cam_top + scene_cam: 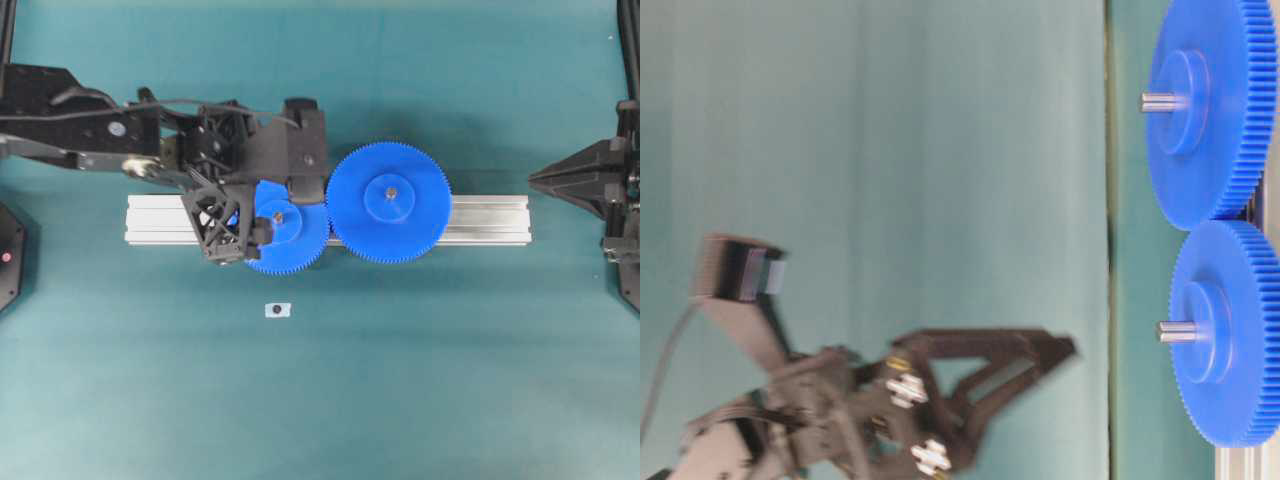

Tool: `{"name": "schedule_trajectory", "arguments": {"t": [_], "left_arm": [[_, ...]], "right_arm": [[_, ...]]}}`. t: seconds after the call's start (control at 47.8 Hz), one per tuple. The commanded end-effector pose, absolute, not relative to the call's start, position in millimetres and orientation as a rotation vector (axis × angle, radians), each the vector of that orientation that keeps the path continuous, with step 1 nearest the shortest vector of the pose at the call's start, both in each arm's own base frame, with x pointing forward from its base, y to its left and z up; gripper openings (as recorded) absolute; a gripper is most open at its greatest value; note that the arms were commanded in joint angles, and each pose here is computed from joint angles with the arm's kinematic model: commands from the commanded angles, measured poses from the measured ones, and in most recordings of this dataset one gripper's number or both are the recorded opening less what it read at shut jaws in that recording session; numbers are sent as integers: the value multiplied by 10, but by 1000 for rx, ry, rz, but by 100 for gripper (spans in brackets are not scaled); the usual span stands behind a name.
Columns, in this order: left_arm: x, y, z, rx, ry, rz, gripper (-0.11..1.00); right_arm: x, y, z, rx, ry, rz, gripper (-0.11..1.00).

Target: Insert the small gear onto the shaft.

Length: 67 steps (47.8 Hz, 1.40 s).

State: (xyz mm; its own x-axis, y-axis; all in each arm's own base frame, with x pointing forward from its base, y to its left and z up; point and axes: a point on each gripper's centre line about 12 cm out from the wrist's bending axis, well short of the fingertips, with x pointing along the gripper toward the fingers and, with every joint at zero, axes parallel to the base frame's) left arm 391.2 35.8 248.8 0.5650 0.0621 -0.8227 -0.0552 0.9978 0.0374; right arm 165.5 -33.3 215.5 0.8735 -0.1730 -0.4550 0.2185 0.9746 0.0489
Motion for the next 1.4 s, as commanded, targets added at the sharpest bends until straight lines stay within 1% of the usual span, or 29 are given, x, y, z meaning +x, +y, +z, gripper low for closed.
{"name": "schedule_trajectory", "arguments": {"t": [0.0,0.105,0.272,0.44,0.649,0.942,1.193,1.382], "left_arm": [[3969,357,2774,13,842,73,88],[3986,357,2860,3,774,79,88],[3886,343,2864,-22,755,89,88],[3673,324,2902,-52,741,100,87],[3369,297,3022,-67,670,106,87],[3004,213,2965,-108,579,101,87],[2734,81,2884,-120,562,66,87],[2581,61,2849,-117,551,60,86]], "right_arm": [[1672,-343,2193,107,451,-210,11],[1673,-343,2195,108,449,-210,11],[1672,-342,2193,110,451,-210,11],[1672,-342,2198,111,447,-210,11],[1669,-341,2203,111,444,-210,11],[1664,-340,2193,111,446,-210,11],[1664,-340,2192,111,447,-210,11],[1664,-340,2193,111,446,-210,11]]}}
